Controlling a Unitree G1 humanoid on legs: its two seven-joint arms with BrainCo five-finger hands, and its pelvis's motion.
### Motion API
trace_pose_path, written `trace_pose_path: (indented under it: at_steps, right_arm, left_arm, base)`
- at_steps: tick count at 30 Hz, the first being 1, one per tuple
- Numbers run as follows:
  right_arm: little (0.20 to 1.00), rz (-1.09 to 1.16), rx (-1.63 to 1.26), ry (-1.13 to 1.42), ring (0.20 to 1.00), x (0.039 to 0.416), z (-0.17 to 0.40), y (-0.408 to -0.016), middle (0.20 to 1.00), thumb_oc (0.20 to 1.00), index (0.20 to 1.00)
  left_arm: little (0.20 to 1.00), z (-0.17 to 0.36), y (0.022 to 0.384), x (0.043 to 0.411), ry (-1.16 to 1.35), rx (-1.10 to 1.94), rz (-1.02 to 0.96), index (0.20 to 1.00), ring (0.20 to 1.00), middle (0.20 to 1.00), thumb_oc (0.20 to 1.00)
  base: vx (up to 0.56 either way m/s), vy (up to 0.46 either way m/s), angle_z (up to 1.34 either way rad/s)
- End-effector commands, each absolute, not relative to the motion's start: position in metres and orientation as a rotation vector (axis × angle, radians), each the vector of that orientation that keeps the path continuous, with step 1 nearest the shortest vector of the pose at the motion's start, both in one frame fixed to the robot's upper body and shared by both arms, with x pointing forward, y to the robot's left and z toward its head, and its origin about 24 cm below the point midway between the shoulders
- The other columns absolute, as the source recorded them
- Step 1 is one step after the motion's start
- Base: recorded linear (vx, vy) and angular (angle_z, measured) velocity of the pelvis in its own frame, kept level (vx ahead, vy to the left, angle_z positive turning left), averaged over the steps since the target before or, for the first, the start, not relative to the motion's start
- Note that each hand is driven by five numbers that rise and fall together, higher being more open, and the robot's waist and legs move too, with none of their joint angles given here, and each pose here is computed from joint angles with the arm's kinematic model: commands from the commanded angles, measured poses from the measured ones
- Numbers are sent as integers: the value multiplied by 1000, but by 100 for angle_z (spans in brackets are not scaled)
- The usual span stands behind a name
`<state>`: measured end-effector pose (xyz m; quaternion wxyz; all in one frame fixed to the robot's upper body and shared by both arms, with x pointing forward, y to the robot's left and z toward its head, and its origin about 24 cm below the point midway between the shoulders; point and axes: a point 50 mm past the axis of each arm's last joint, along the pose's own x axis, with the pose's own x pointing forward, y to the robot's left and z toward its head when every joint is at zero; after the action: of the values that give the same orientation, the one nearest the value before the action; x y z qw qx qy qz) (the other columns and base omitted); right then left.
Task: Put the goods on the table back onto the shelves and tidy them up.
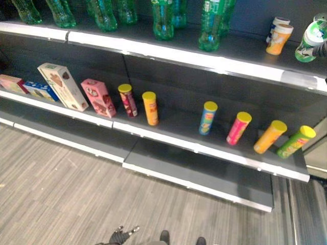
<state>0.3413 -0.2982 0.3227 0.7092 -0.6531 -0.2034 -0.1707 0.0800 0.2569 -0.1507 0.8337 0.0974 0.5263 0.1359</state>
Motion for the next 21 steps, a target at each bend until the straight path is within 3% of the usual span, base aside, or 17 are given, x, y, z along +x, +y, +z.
trace_pose_path:
  at_steps: [1, 21]
  right_arm:
    - [200, -463, -1433, -486, 200, 340, 346, -302, 200, 200, 200]
    - [200, -490, -1336, -255, 200, 361, 352, -323, 200, 200, 200]
  left_arm:
    - [1000, -144, 274, 89, 1076, 223, 342, 1000, 1000, 1000, 1000]
    - [1000, -142, 274, 98, 1057, 237, 278, 1000, 1000, 1000, 1000]
  base:
    - [20, -11, 5]
    - [16, -12, 11]
